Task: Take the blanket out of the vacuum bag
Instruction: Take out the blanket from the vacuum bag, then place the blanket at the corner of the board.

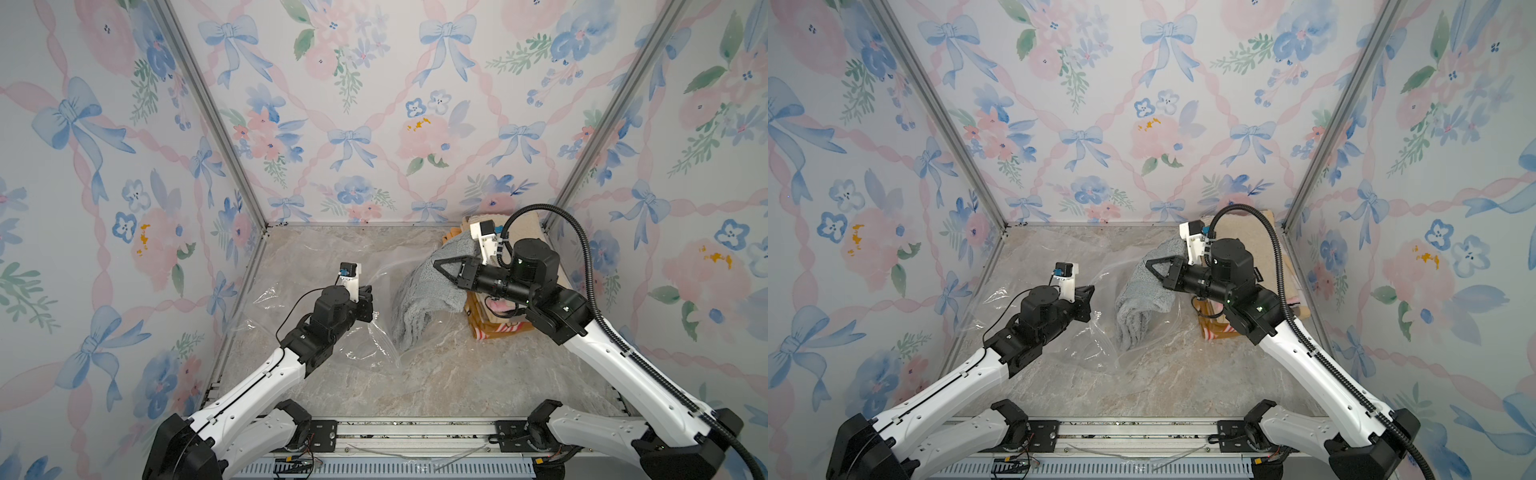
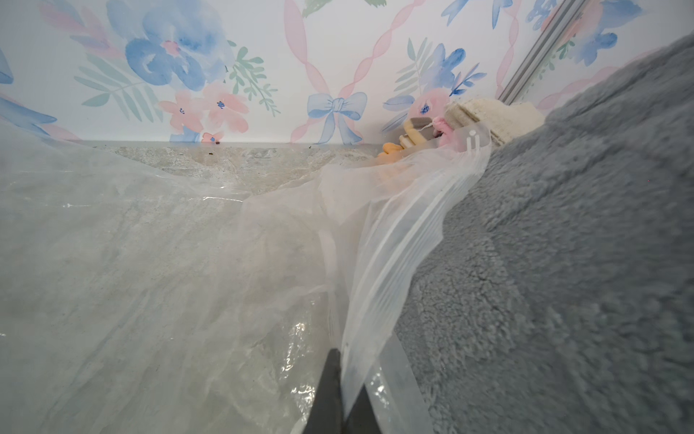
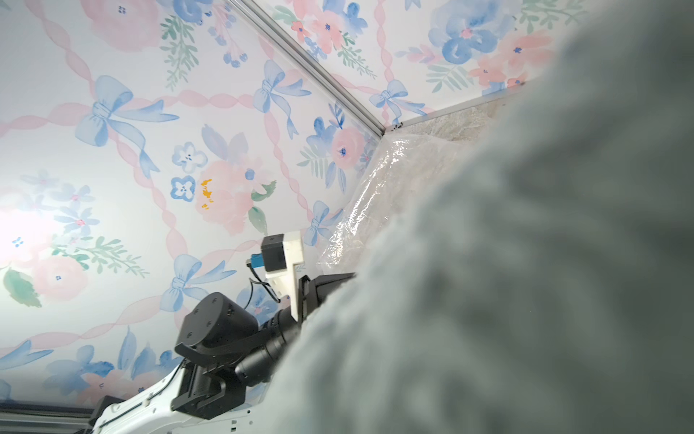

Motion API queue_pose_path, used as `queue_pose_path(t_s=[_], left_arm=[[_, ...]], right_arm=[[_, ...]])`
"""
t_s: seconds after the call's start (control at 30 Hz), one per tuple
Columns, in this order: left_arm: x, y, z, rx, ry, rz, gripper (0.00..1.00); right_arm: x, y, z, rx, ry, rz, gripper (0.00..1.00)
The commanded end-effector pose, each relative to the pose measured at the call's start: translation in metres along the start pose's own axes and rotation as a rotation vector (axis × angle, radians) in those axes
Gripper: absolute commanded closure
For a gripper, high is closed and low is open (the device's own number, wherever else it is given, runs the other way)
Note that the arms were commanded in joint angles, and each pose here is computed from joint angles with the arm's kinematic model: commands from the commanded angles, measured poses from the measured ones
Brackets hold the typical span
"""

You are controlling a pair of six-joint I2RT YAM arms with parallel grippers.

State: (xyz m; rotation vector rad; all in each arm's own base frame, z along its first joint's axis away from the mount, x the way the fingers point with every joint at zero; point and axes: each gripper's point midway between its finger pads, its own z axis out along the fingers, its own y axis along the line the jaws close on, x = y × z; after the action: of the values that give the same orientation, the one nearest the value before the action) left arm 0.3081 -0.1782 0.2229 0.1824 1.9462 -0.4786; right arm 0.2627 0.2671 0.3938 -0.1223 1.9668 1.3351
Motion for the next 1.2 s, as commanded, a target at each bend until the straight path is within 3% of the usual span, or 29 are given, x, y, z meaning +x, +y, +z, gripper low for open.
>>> queue_pose_path(t_s=[0.0, 0.43, 0.9, 1.17], left_arm=[[-0.015, -0.004, 0.001, 0.016, -0.039, -0.02, 1.0], [-0.009, 0.0, 0.0, 0.007, -0.028, -0.018, 1.0], [-0.007, 0.0, -0.004, 0.023, -0.04, -0.02, 1.0], [-0.003, 0.004, -0.007, 0.021, -0.041, -0.031, 1.0]], right_arm=[[-0.025, 0.04, -0.017, -0.104, -0.052, -0.034, 1.0], [-0.115, 0.053, -0.069, 0.003, -0.292, 0.009, 1.0], [-0.193, 0.052, -0.088, 0.02, -0.452, -0.012, 1.0], [-0.252, 0.046, -0.103, 0.049, -0.616, -0.056, 1.0]])
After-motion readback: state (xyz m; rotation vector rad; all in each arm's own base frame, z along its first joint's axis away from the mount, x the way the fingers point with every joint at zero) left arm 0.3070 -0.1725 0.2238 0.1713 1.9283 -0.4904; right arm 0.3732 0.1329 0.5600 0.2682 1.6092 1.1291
